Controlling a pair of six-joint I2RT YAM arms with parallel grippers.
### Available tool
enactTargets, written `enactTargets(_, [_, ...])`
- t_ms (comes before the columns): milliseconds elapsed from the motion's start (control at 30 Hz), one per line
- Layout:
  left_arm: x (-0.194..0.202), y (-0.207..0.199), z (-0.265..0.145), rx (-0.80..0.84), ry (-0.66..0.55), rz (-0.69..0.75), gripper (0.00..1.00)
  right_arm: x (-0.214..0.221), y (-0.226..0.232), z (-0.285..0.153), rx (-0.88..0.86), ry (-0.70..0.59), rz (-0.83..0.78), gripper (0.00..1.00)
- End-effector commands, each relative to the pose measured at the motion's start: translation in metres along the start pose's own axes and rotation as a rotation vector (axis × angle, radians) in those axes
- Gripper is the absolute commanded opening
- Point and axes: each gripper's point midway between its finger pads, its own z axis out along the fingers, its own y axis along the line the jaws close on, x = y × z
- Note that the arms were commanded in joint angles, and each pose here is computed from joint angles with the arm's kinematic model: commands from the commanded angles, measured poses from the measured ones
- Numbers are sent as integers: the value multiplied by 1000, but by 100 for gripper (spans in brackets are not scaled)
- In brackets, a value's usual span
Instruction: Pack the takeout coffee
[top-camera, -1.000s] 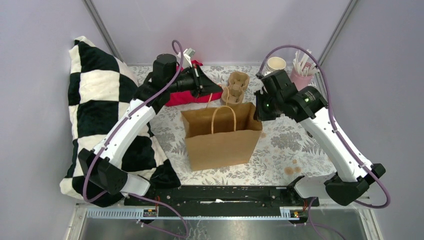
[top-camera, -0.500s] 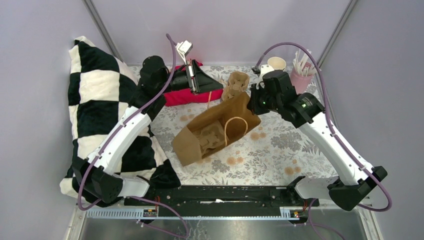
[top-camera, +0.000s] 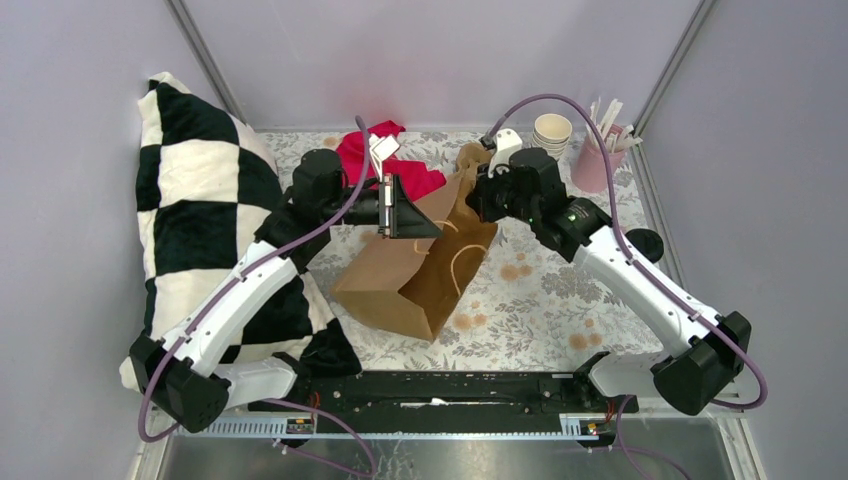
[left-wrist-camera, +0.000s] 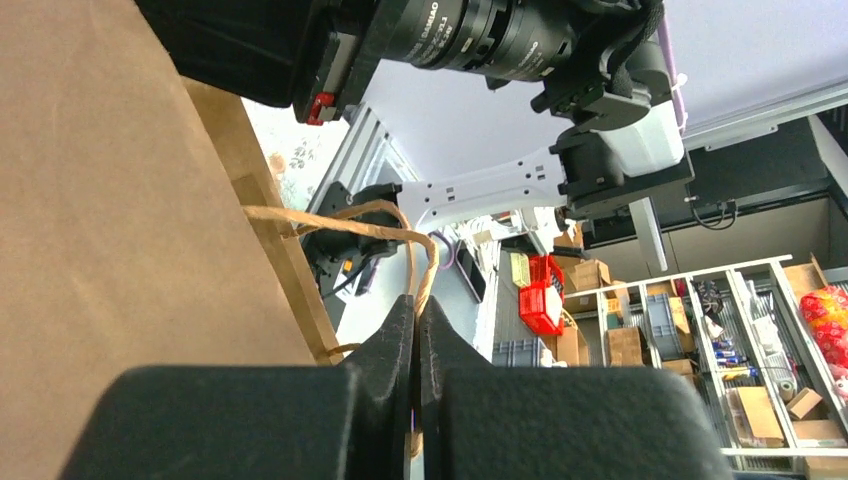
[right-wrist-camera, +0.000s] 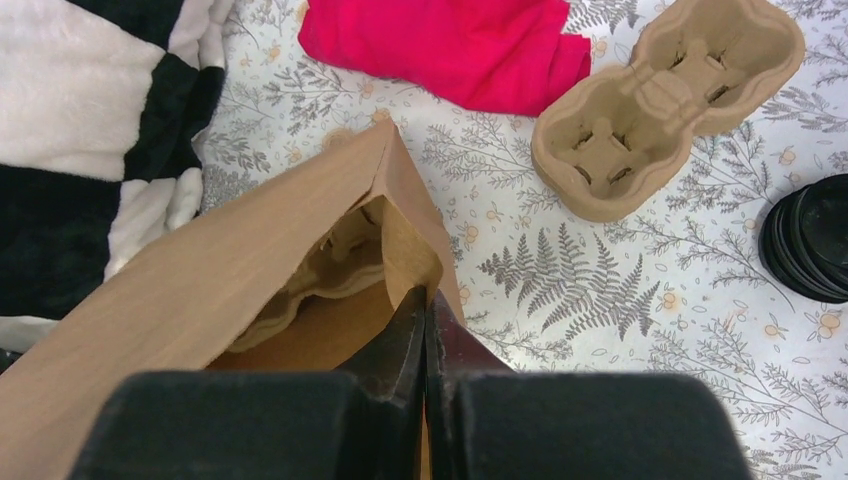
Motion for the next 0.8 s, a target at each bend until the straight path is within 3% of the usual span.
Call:
enactTargets(0, [5, -9, -9, -17, -4, 75, 0, -17, 9, -11, -44, -76, -24, 0])
enactTargets(267, [-29, -32, -10, -30, -89, 152, 0, -16, 10, -39, -22, -33, 21, 0])
enactTargets(433, [-44, -24, -11, -37, -156, 134, 0, -19, 11, -54, -20, -46, 49, 0])
enactTargets(767, [-104, -28, -21, -180, -289, -30, 0, -2, 26, -89, 44, 332, 234, 0])
